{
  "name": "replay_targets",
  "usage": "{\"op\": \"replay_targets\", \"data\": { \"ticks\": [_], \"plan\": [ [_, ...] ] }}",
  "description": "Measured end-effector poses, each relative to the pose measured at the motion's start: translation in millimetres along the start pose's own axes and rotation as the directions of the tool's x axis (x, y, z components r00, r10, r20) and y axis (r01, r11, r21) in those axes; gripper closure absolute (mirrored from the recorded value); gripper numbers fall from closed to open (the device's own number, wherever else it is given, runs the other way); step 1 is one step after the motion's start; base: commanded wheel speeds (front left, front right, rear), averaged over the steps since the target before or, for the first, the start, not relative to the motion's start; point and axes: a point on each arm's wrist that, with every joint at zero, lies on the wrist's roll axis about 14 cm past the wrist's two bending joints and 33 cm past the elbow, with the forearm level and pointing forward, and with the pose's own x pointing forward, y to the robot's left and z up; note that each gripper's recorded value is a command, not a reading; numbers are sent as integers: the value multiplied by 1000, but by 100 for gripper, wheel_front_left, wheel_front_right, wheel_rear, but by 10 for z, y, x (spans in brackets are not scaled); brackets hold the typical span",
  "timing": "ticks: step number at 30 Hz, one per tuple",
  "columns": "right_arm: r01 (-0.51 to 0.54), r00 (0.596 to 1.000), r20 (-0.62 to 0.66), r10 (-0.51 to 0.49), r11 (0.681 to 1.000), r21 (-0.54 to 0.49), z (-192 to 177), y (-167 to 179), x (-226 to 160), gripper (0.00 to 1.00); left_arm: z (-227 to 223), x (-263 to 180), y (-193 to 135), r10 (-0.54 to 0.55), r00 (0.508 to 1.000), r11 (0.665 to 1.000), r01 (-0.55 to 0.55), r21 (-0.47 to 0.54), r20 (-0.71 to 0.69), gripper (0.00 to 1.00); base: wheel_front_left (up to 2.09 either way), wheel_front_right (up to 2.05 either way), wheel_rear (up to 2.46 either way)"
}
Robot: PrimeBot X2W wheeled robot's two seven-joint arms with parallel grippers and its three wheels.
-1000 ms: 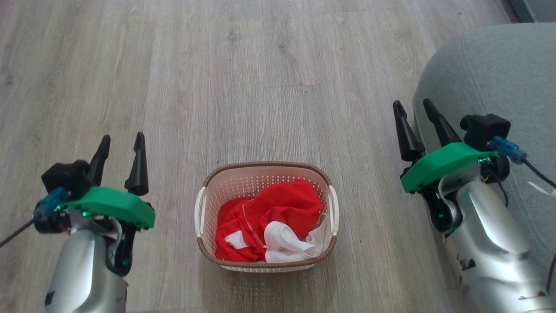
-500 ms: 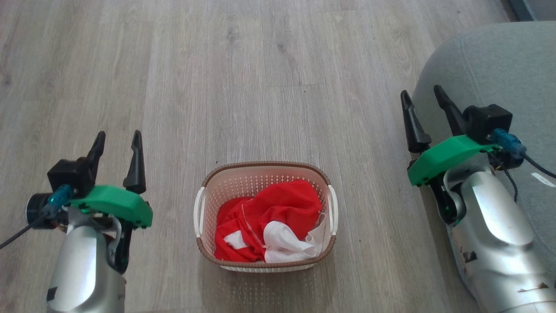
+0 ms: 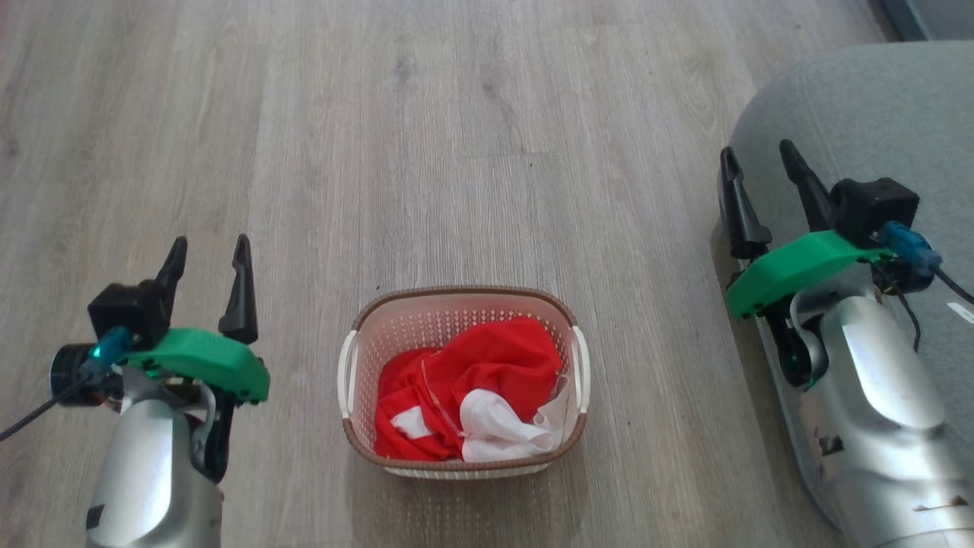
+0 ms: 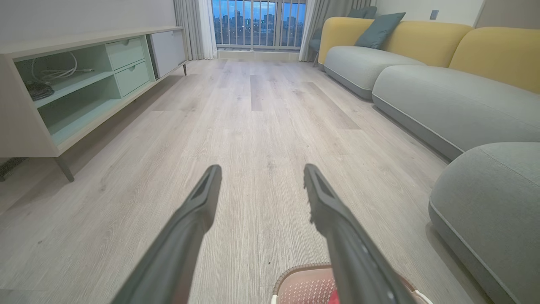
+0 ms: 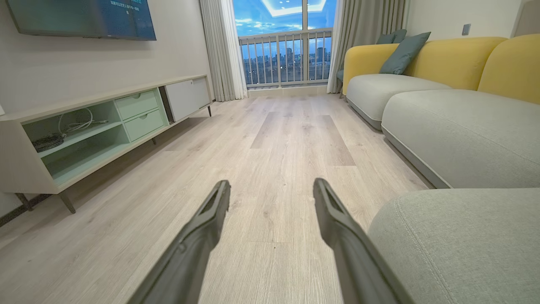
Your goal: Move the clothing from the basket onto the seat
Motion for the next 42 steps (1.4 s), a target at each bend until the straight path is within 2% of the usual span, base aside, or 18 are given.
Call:
{"op": "replay_targets", "data": {
  "ticks": [7, 15, 26, 30, 36, 42],
  "plan": [
    [-6, 1000, 1, 6, 1000, 6, -98, 17, 132, 0, -278, 99, -148, -40, 997, 999, 39, -23, -60, 0, 0, 0, 0],
    [-12, 999, 47, 13, 1000, -16, -149, -45, 561, 0, -718, 465, -449, -122, 984, 990, 112, -84, -133, 0, 0, 0, 0],
    [-10, 1000, 18, 11, 999, -53, -712, -178, 1050, 0, -1577, 829, -870, -244, 935, 963, 202, -179, -257, 0, 0, 0, 0],
    [-7, 1000, -25, 6, 998, -62, -1074, -251, 1172, 0, -2071, 851, -998, -285, 894, 951, 220, -216, -346, 0, 0, 0, 0],
    [0, 993, -116, -8, 998, -66, -1624, -347, 1150, 0, -2731, 746, -1258, -371, 797, 926, 279, -255, -476, 0, 0, 0, 0],
    [7, 987, -160, -20, 996, -85, -1856, -435, 1088, 0, -3148, 613, -1502, -448, 688, 894, 356, -273, -571, 0, 0, 0, 0]
  ]
}}
